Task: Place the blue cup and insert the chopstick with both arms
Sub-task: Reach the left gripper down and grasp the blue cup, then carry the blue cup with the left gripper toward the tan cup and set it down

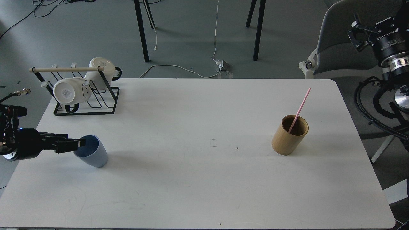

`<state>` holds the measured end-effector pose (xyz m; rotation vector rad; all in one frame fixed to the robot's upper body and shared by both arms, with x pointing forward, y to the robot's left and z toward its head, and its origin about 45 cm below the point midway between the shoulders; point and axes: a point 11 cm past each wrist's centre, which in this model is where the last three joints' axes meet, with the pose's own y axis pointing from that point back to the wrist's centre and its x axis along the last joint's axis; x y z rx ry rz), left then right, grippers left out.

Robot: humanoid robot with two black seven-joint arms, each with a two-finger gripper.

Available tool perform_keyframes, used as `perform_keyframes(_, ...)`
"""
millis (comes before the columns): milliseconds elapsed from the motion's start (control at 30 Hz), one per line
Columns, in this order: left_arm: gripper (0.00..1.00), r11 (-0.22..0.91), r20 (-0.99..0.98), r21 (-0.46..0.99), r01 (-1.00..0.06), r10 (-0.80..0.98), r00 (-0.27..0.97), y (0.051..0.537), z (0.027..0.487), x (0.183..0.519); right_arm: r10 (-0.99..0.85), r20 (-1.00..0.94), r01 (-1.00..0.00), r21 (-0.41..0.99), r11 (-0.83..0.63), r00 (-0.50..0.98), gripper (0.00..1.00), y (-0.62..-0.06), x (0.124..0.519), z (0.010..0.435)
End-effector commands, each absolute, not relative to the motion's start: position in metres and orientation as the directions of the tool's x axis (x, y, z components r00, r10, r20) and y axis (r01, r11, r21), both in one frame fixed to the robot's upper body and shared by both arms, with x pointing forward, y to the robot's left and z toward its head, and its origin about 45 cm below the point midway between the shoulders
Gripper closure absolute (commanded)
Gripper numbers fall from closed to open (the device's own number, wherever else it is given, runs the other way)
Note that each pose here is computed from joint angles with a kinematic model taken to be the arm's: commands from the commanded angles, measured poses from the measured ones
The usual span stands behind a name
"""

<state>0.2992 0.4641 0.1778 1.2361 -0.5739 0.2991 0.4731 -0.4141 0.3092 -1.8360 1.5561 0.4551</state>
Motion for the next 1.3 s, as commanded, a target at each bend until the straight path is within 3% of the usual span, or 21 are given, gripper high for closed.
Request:
perform_keyframes(0,0.28,0.316,0.548,0.807,-0.498,-0.088,0.832,0.462,0.167,0.299,-0.724,-0.652,-0.962,-0.268,-0.055,0.223,0.01,-0.414,0.473,0.309)
perform_keyframes(200,0.64,0.298,0.512,0.832,-0.468,-0.086,0.855,0.465,0.151,0.294,-0.726,-0.652,-0.962,-0.267,-0.054,0.221,0.01,-0.415,0.473,0.309)
perform_keyframes(533,0.94,0.296,0.512,0.832,-0.469,-0.083,0.855,0.463,0.152,0.302,-0.735,-0.644,-0.963,-0.266,-0.042,0.21,0.01,-0.423,0.471,0.31)
perform_keyframes(767,1.0,0.339,0.507,0.828,-0.446,-0.114,0.854,0.433,0.19,0.34,-0.743,-0.637,-0.963,-0.266,-0.035,0.203,0.01,-0.429,0.47,0.313)
perform_keyframes(967,1.0,0.458,0.64,0.734,-0.502,-0.22,0.736,0.366,0.247,0.388,-0.779,-0.601,-0.959,-0.285,0.0,0.179,0.01,-0.459,0.462,0.333)
perform_keyframes(1133,1.0,0.54,0.682,0.718,-0.439,-0.42,0.599,0.278,0.257,0.41,-0.804,-0.573,-0.959,-0.285,0.011,0.161,0.01,-0.475,0.458,0.345)
perform_keyframes(1267,1.0,0.598,0.681,0.725,-0.341,-0.554,0.479,0.204,0.244,0.395,-0.817,-0.559,-0.961,-0.276,0.02,0.144,0.01,-0.483,0.455,0.348)
